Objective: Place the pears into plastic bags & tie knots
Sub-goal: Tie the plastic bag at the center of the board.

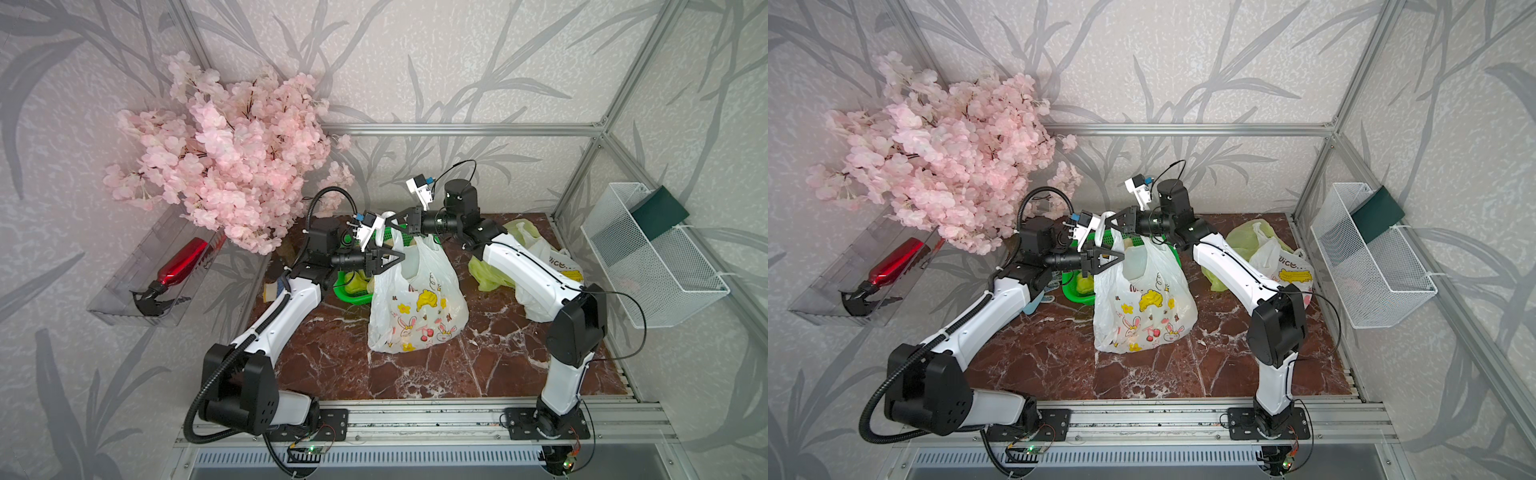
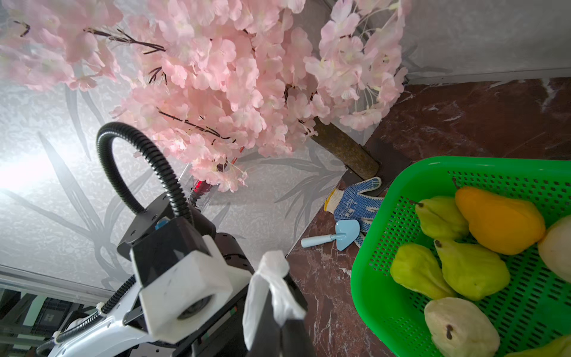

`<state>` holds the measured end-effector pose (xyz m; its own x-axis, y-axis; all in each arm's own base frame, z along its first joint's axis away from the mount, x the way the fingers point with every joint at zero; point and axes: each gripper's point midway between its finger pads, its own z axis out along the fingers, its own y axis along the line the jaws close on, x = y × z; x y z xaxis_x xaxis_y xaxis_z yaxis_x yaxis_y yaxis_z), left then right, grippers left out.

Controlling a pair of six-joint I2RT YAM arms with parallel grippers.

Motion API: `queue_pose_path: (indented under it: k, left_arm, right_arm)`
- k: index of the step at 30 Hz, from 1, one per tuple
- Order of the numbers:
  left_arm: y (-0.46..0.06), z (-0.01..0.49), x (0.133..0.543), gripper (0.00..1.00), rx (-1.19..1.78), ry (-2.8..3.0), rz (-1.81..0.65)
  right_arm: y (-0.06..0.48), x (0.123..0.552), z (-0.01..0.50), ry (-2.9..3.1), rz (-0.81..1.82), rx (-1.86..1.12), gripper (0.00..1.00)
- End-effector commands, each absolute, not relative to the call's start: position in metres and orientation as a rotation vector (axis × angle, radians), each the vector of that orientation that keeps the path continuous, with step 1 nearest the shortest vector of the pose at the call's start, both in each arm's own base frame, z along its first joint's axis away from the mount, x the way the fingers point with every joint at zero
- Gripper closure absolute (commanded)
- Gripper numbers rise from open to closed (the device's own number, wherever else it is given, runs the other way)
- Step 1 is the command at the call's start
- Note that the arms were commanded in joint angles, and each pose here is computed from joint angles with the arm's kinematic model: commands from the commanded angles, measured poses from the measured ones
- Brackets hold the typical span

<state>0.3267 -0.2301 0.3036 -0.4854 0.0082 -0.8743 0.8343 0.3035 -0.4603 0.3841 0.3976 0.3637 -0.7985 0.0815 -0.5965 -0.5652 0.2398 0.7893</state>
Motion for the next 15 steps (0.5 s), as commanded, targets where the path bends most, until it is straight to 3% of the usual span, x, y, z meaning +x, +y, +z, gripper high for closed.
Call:
queue_pose_path:
  k: [1, 4, 15]
  left_arm:
    - [-0.220, 0.309, 0.341, 0.50, 0.641, 1.774, -1.102]
    - [-0.214, 0.319, 0.352, 0.42, 0.553, 1.736, -0.983]
    - [-0.214, 0.300, 0.379, 0.39, 0.501, 1.734, -0.772]
  right_arm:
    - [0.389, 0.379, 0.408, 1.872, 1.581, -0.349, 1.00]
    - [0.389, 0.379, 0.404, 1.887, 1.513, -0.264, 1.00]
    - [0.387, 0.380, 0.404, 1.886, 1.394, -0.106, 1.00]
